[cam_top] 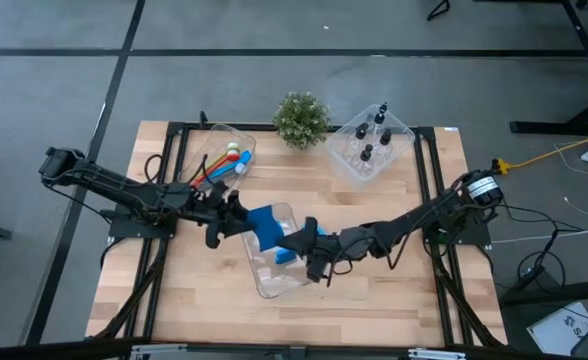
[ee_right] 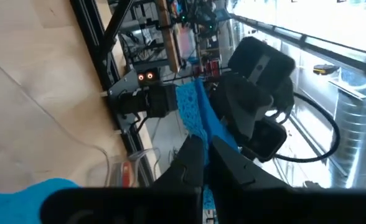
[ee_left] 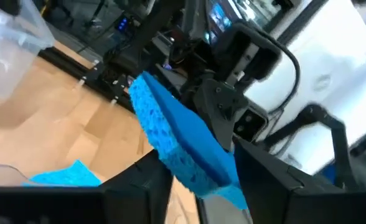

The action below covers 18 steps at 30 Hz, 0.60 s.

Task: Pick & Place Kitchen Sink Supplies
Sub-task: Put the sponge into the bottom transparent bin

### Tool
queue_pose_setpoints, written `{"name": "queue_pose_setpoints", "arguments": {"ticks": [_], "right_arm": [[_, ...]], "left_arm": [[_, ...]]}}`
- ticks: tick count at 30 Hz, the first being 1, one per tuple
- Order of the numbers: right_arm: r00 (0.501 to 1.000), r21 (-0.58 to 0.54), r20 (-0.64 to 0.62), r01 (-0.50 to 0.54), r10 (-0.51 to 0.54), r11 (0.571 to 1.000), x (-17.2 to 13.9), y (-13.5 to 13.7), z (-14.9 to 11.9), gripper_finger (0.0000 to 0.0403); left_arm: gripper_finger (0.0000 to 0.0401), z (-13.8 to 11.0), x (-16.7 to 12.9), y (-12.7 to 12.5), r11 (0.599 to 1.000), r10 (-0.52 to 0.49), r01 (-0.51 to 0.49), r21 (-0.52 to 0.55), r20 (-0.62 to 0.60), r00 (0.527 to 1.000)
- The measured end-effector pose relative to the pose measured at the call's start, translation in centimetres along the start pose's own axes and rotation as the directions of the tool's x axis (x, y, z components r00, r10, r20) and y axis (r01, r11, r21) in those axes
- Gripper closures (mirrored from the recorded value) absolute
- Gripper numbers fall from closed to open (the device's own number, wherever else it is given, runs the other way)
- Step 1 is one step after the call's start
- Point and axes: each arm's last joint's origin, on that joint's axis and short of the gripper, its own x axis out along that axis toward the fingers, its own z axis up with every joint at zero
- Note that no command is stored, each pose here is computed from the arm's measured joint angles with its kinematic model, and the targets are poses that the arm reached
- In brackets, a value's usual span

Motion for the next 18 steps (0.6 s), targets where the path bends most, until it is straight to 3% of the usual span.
{"name": "queue_pose_setpoints", "arguments": {"ticks": [6, 12, 18], "right_arm": [[0.999, 0.039, -0.024, 0.021, -0.021, 0.999, -1.0, 0.9, 0.0, 0.0392], [0.994, 0.096, 0.005, 0.11, -0.111, 0.989, -3.2, 1.0, -1.3, 0.0392], [0.987, 0.166, 0.01, 0.158, -0.162, 0.973, -5.2, 1.2, -2.4, 0.0393]], "left_arm": [[0.024, -0.2, 0.0, 0.0, 0.99, -0.013, 0.017, 0.137, -0.033, 0.999], [0.0243, -0.2, -0.5, 0.0, 0.953, -0.02, 0.04, 0.302, -0.068, 0.997], [0.0255, -1.2, -1.9, 1.3, 0.94, 0.008, 0.019, 0.341, -0.078, 0.997]]}}
